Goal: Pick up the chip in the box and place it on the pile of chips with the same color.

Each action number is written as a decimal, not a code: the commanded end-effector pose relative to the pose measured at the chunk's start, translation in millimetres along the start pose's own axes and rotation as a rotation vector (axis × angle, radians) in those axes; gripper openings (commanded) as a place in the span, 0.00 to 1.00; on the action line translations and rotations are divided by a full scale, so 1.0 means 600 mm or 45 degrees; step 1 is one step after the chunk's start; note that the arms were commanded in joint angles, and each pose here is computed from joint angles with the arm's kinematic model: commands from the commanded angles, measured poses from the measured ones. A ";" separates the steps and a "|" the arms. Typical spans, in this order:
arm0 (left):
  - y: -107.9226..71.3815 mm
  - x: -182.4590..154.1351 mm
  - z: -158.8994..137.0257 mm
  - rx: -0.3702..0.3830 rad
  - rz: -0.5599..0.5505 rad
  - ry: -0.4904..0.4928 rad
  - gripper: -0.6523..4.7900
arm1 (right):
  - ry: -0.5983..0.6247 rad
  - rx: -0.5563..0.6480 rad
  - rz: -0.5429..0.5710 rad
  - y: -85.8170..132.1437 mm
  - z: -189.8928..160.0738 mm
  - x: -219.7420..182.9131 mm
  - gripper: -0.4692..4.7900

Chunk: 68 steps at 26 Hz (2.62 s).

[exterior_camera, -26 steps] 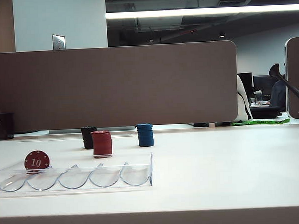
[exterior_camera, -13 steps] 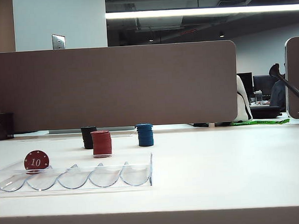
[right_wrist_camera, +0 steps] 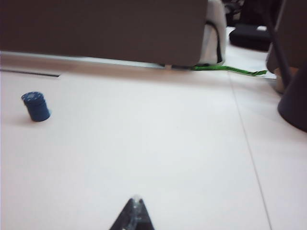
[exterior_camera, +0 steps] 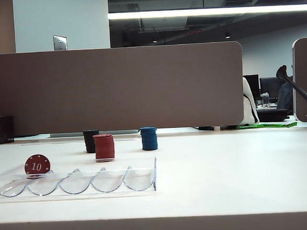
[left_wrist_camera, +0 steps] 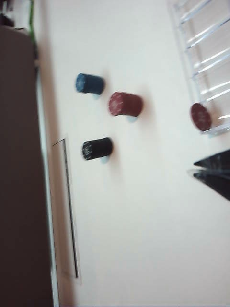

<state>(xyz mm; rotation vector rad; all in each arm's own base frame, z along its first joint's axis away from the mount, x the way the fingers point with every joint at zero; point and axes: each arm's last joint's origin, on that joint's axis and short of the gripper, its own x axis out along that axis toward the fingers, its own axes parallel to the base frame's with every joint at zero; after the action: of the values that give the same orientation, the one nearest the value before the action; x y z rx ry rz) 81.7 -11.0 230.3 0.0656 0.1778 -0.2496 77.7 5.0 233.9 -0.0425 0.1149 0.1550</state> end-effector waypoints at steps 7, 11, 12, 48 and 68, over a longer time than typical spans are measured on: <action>0.004 0.040 0.079 0.209 -0.268 0.237 0.11 | 0.172 -0.016 0.157 -0.003 0.081 0.032 0.08; 0.006 0.048 0.086 0.203 -0.291 0.251 0.11 | 0.188 -0.014 0.362 0.009 0.096 0.062 0.08; 0.006 0.049 0.087 0.204 -0.289 0.250 0.11 | 0.189 -0.027 0.413 0.017 0.099 0.075 0.08; 0.009 0.093 0.086 0.169 -0.418 0.251 0.11 | 0.223 -0.174 0.336 0.137 0.115 0.190 0.08; 0.010 0.088 0.066 0.223 -0.369 0.425 0.11 | 0.292 -0.121 0.330 0.137 0.107 0.188 0.08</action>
<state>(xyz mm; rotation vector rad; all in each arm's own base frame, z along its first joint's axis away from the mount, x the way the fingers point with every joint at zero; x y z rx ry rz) 142.7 -21.4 260.2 0.2290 0.4758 -0.5269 182.4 105.7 278.0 -0.1514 0.3636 0.4119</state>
